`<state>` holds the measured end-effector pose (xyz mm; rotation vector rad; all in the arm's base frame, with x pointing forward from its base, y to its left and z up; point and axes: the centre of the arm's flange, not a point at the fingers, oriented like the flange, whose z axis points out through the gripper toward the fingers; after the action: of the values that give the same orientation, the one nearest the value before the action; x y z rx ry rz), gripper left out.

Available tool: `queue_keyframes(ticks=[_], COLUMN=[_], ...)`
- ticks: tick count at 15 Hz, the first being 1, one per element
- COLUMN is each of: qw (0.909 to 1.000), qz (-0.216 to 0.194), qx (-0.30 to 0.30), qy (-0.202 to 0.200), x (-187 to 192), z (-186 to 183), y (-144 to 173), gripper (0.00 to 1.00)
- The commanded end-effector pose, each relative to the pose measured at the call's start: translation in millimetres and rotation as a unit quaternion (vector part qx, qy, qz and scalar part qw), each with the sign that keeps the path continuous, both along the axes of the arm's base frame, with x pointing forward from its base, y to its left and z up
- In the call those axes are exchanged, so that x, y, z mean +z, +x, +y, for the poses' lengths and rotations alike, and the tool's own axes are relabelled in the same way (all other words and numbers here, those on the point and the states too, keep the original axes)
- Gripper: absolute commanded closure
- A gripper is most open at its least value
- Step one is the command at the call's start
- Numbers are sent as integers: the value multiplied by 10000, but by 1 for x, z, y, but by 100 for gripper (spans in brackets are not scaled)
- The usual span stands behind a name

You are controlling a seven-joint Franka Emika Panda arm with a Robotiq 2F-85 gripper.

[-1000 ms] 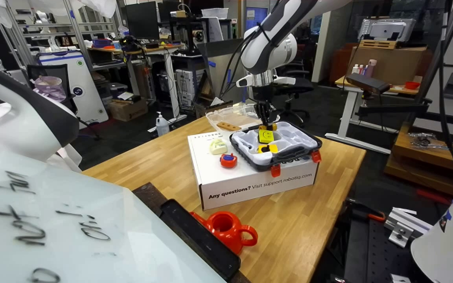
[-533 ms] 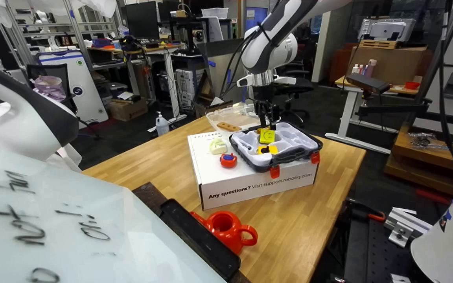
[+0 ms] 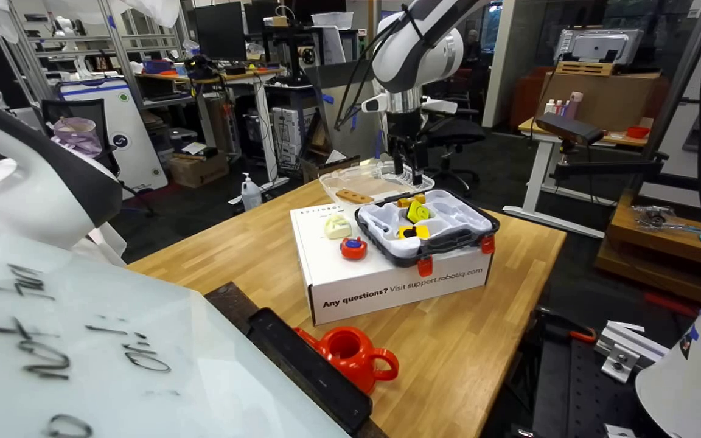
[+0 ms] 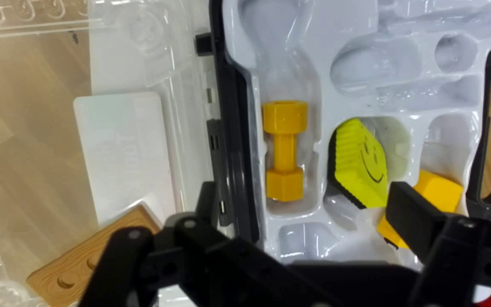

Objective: Put the yellow thing on the box in the case

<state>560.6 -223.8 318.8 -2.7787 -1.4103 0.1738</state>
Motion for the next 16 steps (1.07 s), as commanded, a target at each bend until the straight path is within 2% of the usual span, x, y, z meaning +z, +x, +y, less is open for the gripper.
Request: queue_keyframes(ticks=[1,5,7,10,16], qw=[9992,9969,9956,9931,9847], qz=[-353,-690,-710,-767,-808], qx=[-105,-216,-336,-578,-1395], qy=[-125,-317,-514,-666,-662], x=[24,56,69,82,85], z=[12,33,52,95,173], y=[-9,-17,-24,-37,-62], gripper=[0,0,0,0,0])
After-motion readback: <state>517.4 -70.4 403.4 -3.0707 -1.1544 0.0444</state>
